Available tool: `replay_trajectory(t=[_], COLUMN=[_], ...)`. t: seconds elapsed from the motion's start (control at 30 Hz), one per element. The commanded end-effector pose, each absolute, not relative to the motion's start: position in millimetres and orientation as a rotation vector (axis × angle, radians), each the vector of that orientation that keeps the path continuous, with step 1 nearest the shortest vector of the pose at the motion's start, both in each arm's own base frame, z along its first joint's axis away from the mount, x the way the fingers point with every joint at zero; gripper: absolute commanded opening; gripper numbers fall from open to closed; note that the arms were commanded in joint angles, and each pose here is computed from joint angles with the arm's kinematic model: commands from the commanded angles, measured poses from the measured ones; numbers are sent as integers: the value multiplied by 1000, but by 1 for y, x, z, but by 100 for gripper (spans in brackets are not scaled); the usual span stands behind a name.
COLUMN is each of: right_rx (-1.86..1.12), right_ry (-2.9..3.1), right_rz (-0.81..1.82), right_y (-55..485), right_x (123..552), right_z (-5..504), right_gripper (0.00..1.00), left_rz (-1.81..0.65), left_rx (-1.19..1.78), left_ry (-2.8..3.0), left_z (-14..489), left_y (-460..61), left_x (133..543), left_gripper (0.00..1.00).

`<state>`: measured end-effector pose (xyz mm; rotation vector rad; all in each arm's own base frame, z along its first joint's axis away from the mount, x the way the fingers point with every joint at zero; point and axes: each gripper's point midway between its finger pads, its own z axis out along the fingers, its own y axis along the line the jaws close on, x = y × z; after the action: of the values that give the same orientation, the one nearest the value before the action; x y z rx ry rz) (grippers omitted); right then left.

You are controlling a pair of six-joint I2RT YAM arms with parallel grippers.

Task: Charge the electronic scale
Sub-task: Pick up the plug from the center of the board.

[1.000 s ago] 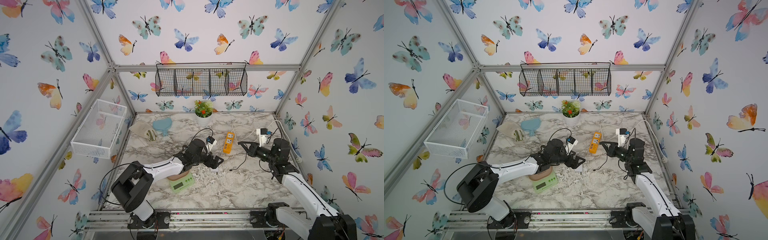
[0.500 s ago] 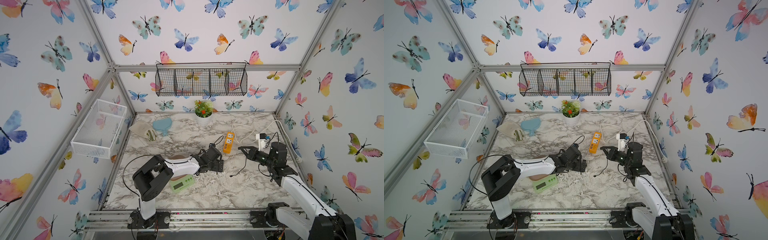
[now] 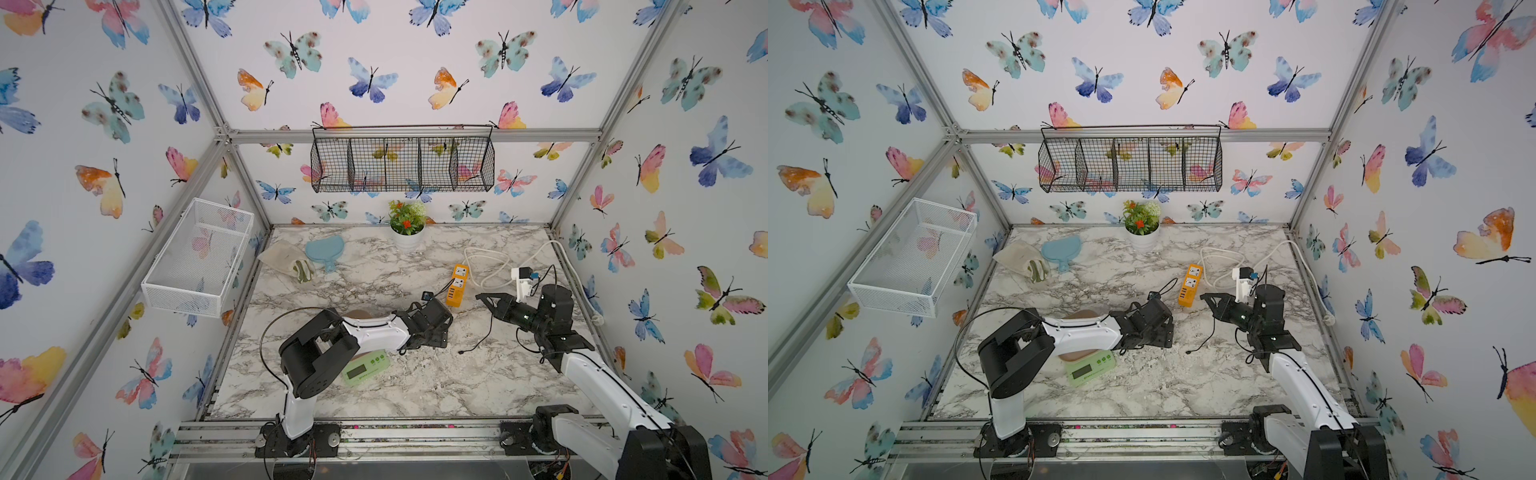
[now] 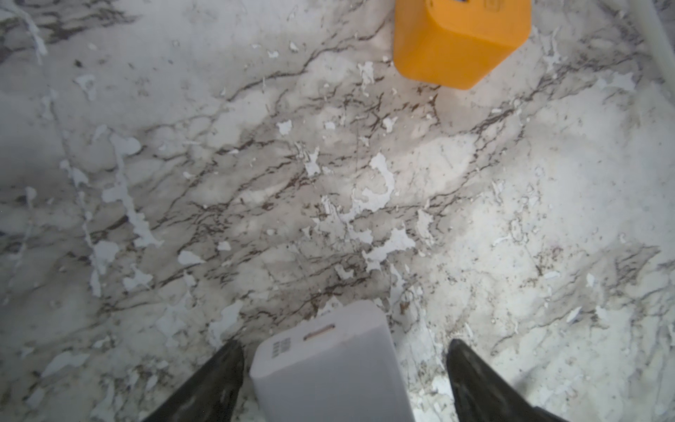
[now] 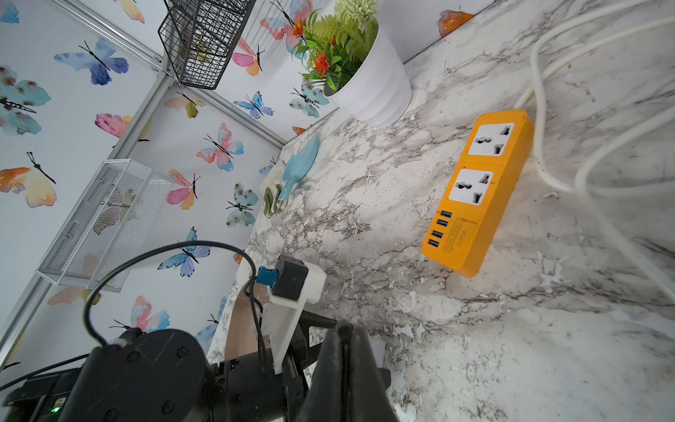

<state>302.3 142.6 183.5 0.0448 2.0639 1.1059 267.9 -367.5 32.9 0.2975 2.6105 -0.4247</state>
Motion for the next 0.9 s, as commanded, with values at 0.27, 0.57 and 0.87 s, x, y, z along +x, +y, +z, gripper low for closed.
replay_trajectory(t=[0.27, 0.57, 0.87], right_rx=[42, 35, -43], right_ry=[2057, 2058, 2042], right_rz=[1093, 1097, 1233], right_y=[141, 141, 157], right_x=[305, 304, 297], right_z=[182, 182, 192], right_gripper=[2, 3, 2], left_rz=[-271, -283, -423], left_rx=[307, 335, 610], left_ry=[2678, 2684, 2389], left_z=[11, 11, 73], left_y=[-350, -350, -359], left_x=[251, 247, 270], left_gripper=[80, 53, 36])
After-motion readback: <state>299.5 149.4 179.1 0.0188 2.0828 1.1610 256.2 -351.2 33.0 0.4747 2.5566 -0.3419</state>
